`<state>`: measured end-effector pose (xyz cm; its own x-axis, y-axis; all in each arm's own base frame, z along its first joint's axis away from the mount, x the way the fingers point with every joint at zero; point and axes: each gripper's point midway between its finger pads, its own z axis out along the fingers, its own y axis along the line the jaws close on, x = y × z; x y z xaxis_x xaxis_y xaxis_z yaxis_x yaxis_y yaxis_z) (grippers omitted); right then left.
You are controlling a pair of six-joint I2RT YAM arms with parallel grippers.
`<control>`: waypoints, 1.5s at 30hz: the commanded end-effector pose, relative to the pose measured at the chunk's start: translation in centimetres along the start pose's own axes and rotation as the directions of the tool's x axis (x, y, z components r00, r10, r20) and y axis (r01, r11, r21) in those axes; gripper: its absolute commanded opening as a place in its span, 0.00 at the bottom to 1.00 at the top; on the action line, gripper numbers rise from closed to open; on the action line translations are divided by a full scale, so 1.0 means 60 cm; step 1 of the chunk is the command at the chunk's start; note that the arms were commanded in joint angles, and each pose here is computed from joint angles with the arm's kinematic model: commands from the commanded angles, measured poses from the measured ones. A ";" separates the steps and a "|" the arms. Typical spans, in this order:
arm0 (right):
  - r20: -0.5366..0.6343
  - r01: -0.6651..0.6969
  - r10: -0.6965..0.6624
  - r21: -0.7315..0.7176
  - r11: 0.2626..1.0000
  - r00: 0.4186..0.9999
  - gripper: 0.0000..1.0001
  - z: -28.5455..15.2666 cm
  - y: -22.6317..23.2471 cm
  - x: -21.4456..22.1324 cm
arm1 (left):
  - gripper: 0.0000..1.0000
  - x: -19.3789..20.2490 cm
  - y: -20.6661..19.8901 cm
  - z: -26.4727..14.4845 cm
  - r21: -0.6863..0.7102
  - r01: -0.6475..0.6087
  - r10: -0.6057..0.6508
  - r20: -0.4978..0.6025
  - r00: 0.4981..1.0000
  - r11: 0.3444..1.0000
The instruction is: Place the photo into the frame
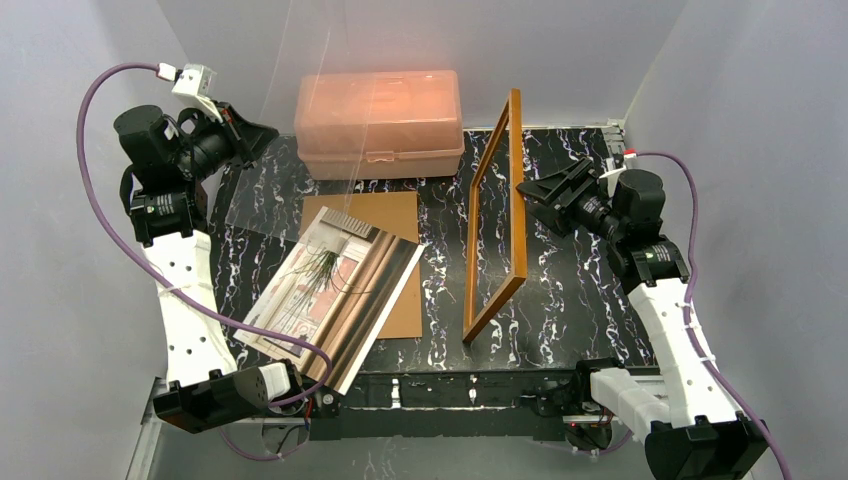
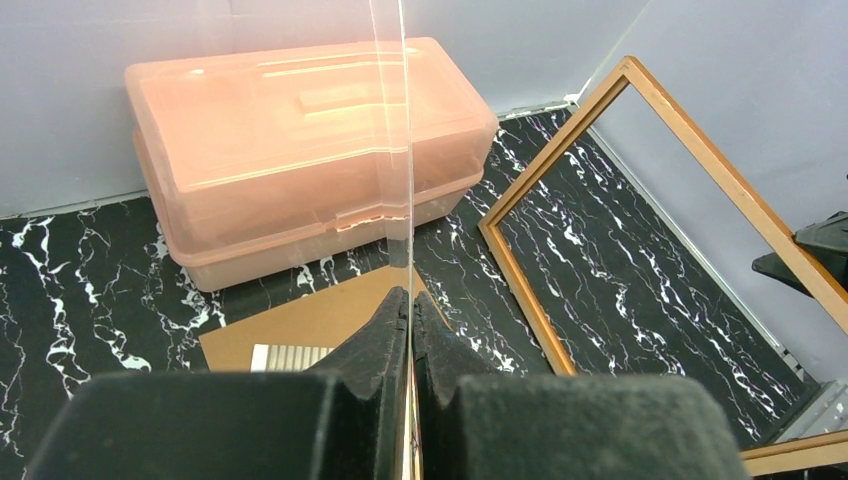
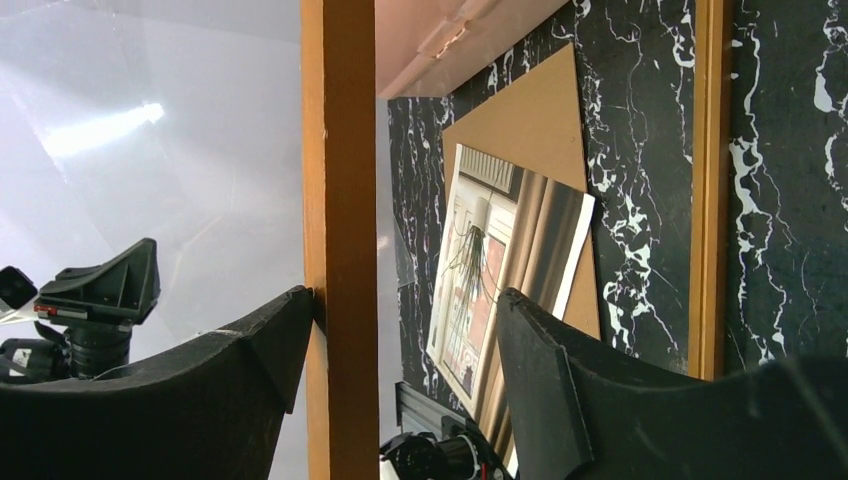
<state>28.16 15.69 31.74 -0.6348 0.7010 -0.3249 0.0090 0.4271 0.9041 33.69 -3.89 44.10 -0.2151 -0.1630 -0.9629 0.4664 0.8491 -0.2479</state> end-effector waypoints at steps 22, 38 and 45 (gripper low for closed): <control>0.001 0.070 -0.072 0.187 0.980 0.997 0.70 -0.049 -0.007 -0.016 | 0.00 -0.011 -0.022 -0.001 0.070 0.006 -0.008 0.024 1.000 0.998; -0.151 0.328 -0.302 0.626 0.708 0.941 0.53 -0.111 -0.215 -0.015 | 0.00 -0.008 -0.022 0.009 0.097 0.045 -0.047 0.019 0.999 0.994; -0.255 0.417 -0.336 0.655 0.630 0.907 0.46 -0.111 -0.279 0.000 | 0.00 -0.009 -0.024 0.013 0.110 0.050 -0.052 0.014 0.999 0.993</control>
<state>22.73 5.77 19.59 -0.7611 0.4229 -0.4917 0.2898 0.9000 0.3255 34.12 -4.76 44.04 -0.2502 -0.2223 -0.9423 0.5049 0.8005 -0.3229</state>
